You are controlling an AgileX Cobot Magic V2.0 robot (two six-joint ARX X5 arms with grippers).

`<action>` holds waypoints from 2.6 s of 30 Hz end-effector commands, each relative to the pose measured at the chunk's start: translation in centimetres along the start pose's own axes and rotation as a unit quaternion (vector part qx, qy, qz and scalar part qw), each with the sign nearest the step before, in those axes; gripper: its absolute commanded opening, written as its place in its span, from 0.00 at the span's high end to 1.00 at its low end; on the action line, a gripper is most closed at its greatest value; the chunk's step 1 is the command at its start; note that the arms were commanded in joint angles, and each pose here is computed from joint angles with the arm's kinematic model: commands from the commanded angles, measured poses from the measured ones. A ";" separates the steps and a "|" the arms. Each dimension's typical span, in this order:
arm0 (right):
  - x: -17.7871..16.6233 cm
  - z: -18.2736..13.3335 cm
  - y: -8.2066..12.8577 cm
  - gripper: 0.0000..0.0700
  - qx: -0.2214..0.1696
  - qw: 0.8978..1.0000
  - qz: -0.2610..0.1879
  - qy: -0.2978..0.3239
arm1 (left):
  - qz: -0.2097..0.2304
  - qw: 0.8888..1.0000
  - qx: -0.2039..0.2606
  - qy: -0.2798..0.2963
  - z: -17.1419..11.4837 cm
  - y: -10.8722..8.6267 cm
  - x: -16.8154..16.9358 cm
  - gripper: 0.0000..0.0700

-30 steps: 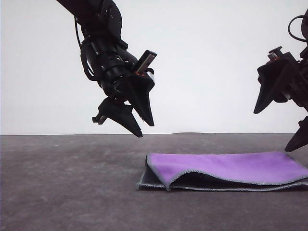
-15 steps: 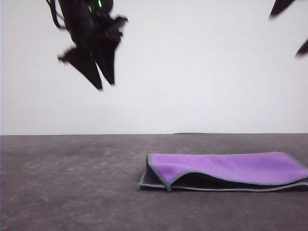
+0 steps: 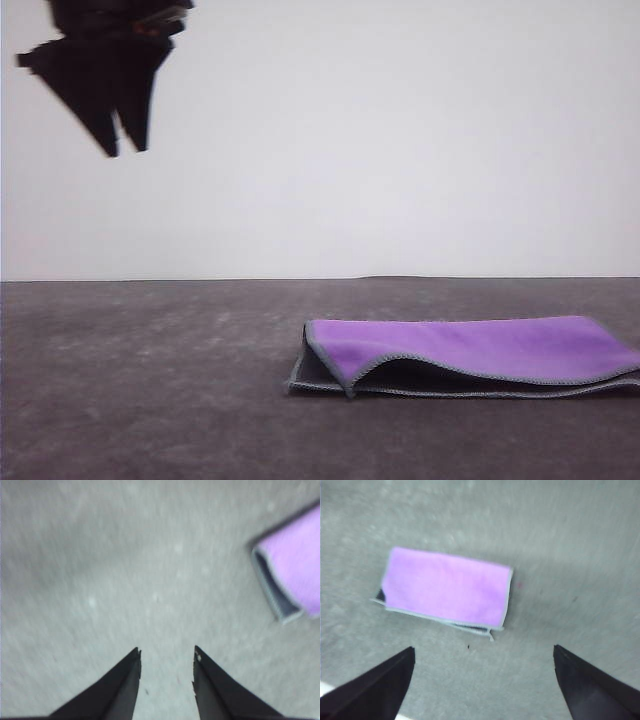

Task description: Fold clothes

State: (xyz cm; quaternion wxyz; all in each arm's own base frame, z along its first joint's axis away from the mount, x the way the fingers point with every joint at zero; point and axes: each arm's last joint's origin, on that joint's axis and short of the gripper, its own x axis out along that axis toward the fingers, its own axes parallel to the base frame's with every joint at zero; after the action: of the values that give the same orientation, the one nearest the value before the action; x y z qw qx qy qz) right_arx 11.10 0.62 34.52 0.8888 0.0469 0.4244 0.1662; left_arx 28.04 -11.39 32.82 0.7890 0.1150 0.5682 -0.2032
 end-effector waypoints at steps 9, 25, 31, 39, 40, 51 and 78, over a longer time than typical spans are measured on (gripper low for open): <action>10.8 -1.7 -3.6 0.20 0.093 0.989 0.070 0.088 | -0.069 0.997 -0.035 -0.002 -9.0 -0.5 1.8 0.72; 22.5 -1.5 -7.7 0.21 0.178 0.956 0.146 0.184 | -0.126 0.988 -0.021 -0.086 -13.0 -1.6 -2.6 0.72; 24.0 -1.7 -7.9 0.24 0.195 0.942 0.203 0.180 | -0.125 0.988 -0.020 -0.092 -13.2 -1.6 -2.8 0.72; 24.6 -1.8 -8.0 0.58 0.208 0.936 0.218 0.183 | -0.125 0.988 -0.020 -0.092 -13.2 -1.6 -2.8 0.72; 24.6 -1.8 -8.0 0.66 0.208 0.936 0.218 0.183 | -0.125 0.988 -0.020 -0.093 -13.2 -1.6 -2.8 0.72; 24.6 -1.7 -7.9 0.99 0.194 0.936 0.233 0.178 | -0.125 0.988 -0.019 -0.093 -13.2 -1.6 -2.8 0.72; 27.4 0.8 2.6 0.99 0.094 0.922 0.349 0.137 | -0.125 0.987 -0.019 -0.094 -13.2 -1.6 -2.9 0.72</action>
State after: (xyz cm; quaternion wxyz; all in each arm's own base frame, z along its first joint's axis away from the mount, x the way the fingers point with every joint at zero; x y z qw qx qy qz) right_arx 26.73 11.99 15.49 0.7020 0.2467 0.5096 0.4320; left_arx 15.17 -6.71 31.20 0.8092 0.0086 0.5070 -0.2967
